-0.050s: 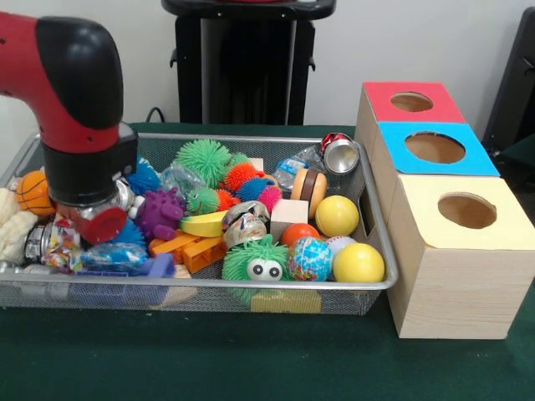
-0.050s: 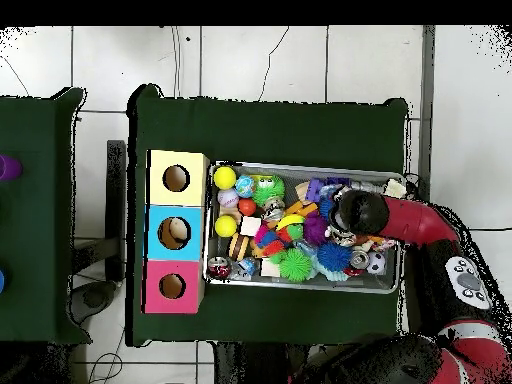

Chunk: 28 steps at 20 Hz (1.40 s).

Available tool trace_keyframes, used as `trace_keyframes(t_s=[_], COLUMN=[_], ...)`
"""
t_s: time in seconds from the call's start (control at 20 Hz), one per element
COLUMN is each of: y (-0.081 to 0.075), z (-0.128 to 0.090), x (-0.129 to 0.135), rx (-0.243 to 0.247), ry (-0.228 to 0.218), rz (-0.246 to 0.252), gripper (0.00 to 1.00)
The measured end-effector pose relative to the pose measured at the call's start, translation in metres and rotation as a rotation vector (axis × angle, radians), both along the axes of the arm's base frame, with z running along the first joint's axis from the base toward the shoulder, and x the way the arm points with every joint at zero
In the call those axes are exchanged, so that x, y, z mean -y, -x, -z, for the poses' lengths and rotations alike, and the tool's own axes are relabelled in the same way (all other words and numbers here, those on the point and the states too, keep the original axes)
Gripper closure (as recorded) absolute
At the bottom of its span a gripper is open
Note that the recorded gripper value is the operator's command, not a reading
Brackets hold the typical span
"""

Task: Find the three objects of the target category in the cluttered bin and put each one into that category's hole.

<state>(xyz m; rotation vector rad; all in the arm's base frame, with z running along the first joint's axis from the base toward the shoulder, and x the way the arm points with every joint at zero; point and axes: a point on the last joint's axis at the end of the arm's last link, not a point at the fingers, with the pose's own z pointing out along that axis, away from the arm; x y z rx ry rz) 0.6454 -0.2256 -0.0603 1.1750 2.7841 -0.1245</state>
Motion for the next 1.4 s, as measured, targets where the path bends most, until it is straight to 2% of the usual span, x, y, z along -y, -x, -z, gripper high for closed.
trace_keyframes(t_s=[0.2, 0.6, 1.0, 1.4], y=[-0.007, -0.008, -0.007, -0.007], z=[0.009, 0.009, 0.009, 0.009], x=[0.002, 0.001, 0.003, -0.011], rx=[0.036, 0.036, 0.051, 0.077], ry=[0.025, 0.031, -0.003, 0.003], rz=[-0.022, -0.027, 0.024, 0.039], gripper=[1.0, 1.0, 1.0, 1.0])
